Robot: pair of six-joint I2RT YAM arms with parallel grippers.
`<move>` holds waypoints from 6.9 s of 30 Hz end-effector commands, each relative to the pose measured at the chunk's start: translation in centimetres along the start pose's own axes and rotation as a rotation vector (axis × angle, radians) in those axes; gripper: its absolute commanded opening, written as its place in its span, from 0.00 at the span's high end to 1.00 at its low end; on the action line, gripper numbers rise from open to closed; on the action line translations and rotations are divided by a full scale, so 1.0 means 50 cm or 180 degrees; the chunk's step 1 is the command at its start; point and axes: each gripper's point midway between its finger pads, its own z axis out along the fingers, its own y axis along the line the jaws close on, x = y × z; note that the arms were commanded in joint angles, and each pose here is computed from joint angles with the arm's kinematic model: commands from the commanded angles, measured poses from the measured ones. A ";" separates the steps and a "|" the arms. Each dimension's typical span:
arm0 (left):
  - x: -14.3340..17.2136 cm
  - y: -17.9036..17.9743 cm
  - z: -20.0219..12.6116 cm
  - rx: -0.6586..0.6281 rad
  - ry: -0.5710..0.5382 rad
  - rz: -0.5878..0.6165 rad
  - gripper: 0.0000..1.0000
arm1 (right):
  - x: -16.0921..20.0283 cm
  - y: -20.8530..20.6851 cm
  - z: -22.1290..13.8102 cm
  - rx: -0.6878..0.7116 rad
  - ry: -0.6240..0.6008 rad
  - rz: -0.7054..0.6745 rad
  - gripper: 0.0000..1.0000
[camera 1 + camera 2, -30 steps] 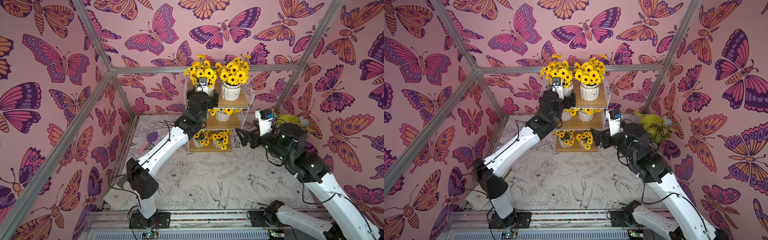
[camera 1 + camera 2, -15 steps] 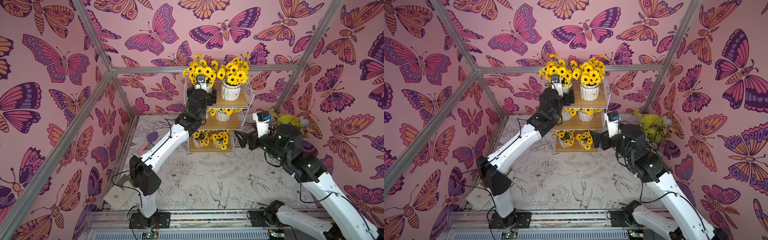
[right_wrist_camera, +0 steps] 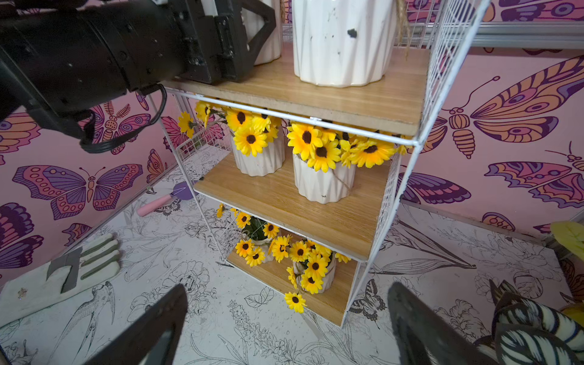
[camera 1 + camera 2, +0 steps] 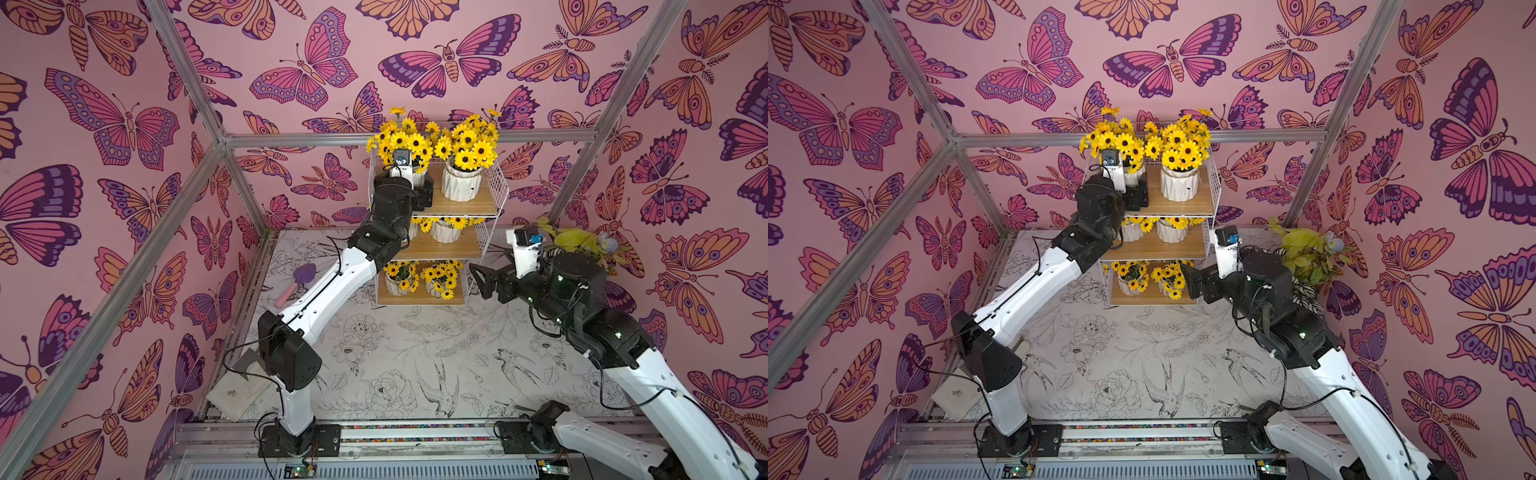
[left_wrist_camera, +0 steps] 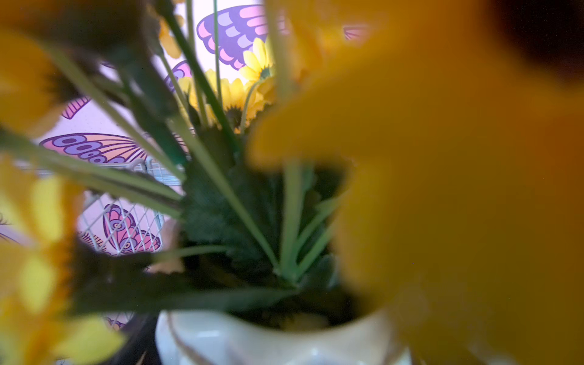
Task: Take the sunflower pots off the shelves
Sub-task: Pick up the sunflower pot from the shelf, then adjust the shelf at the center of the board, then place the sunflower pot at the center of the board.
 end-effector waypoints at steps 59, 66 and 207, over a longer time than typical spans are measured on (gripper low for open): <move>-0.188 0.245 -0.292 -0.0602 -0.0748 -0.0046 0.35 | -0.004 0.010 0.032 -0.0049 -0.0051 0.0052 0.01; -0.171 0.262 -0.286 -0.0392 -0.0670 -0.0254 0.37 | 0.005 0.010 0.045 -0.0049 -0.0019 0.0061 0.01; 0.664 0.540 -0.218 -0.1787 0.1361 -0.0562 0.32 | 0.053 -0.219 0.188 0.0892 0.0252 0.0669 0.01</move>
